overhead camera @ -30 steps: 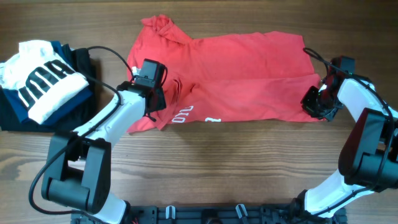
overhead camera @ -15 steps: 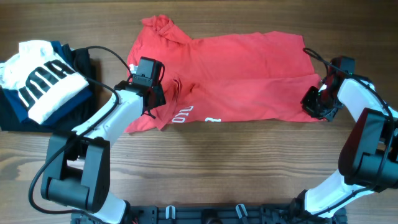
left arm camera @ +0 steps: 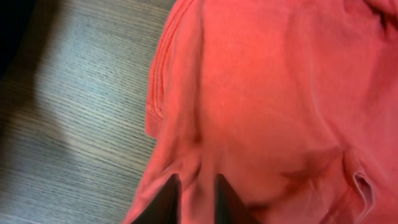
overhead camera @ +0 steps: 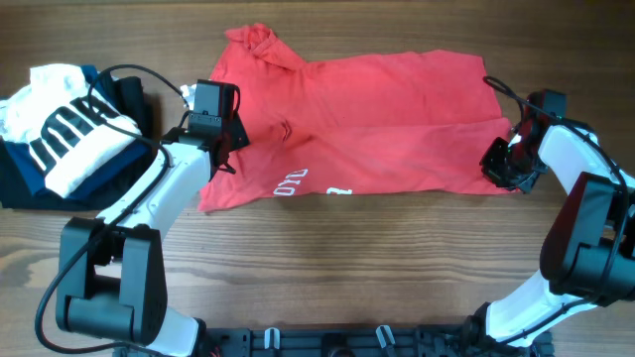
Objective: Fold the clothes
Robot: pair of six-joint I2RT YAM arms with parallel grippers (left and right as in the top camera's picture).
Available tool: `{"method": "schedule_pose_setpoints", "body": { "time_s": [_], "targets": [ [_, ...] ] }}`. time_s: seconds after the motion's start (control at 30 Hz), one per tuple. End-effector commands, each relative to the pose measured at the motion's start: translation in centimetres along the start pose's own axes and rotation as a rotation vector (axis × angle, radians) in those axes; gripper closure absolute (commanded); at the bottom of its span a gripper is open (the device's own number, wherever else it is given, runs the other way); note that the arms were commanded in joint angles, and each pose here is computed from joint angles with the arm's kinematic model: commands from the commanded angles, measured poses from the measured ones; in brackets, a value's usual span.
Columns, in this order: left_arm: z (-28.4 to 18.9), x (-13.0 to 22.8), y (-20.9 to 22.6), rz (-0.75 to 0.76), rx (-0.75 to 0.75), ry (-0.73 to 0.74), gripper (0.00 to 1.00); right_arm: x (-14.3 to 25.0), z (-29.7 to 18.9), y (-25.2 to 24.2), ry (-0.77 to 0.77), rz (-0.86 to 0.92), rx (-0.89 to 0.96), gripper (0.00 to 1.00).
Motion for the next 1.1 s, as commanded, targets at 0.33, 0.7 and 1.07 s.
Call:
{"method": "schedule_pose_setpoints", "body": {
  "time_s": [0.33, 0.7, 1.07],
  "targets": [
    [-1.3, 3.4, 2.2, 0.039, -0.098, 0.246, 0.64, 0.4, 0.6, -0.4, 0.021, -0.012, 0.039, 0.80],
    [-0.3, 8.0, 4.6, 0.028, -0.165, 0.367, 0.68, 0.4, 0.4, -2.3, 0.010, 0.016, 0.209, 0.80],
    [0.8, 8.7, 7.9, -0.067, -0.229, 0.371, 0.66, 0.6, 0.1, -5.5, 0.048, 0.159, 0.226, 0.80]
  ]
}}
Point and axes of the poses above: each gripper's point midway between its finger pads, its own z axis out along the fingers, its own y axis along the line the jaws close on, x = y × z, the point moved 8 cm from there along -z, back along the fingers, and after that the axes turned 4 degrees about -z, right-handed, at the moved point
